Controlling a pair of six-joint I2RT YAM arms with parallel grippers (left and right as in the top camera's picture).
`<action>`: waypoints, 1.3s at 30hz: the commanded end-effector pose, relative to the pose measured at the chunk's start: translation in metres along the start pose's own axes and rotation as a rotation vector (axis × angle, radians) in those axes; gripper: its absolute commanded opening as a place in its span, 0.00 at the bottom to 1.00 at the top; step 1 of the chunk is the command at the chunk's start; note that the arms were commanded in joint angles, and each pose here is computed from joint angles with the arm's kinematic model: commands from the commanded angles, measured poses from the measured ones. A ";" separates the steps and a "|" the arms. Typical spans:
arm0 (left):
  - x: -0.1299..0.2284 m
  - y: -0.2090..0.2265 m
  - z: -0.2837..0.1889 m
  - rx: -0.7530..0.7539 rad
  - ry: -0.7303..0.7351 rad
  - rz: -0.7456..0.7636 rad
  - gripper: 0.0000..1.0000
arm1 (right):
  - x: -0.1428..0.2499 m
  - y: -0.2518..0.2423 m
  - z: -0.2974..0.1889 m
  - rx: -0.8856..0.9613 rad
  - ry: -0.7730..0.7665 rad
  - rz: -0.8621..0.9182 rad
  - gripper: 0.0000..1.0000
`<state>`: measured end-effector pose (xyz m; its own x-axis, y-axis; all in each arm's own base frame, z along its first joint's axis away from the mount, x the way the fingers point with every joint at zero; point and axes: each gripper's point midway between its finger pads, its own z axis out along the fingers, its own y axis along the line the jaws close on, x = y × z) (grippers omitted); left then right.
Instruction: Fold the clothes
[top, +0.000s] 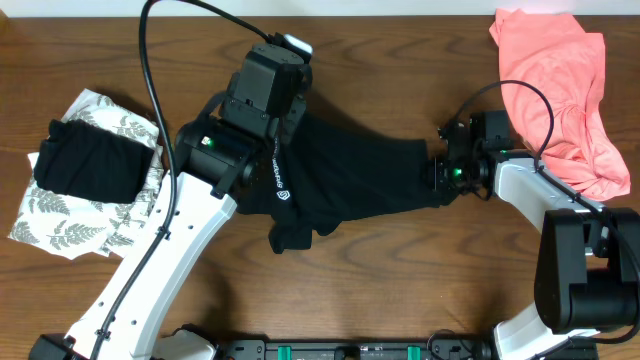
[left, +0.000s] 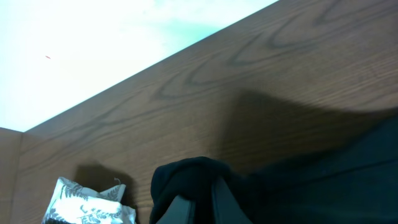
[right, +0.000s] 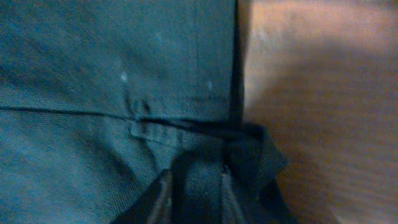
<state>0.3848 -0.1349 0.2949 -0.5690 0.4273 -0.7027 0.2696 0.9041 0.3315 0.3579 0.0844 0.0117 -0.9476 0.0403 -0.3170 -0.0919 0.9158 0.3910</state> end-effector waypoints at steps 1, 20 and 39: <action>-0.004 0.006 -0.006 -0.015 -0.020 -0.021 0.07 | -0.006 0.015 -0.002 -0.067 -0.018 -0.015 0.18; -0.005 0.008 -0.008 -0.016 -0.026 -0.011 0.07 | -0.057 0.028 -0.085 0.000 -0.257 -0.074 0.01; -0.020 0.059 -0.135 -0.051 -0.304 -0.120 0.07 | -0.091 0.064 -0.335 0.114 -0.858 -0.117 0.01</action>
<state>0.3200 -0.1003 0.3967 -0.3708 0.3220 -0.8711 0.1952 0.9440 0.2659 0.3431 0.0134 0.3325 -0.4197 0.1760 -0.8904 -0.1343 0.9582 0.2527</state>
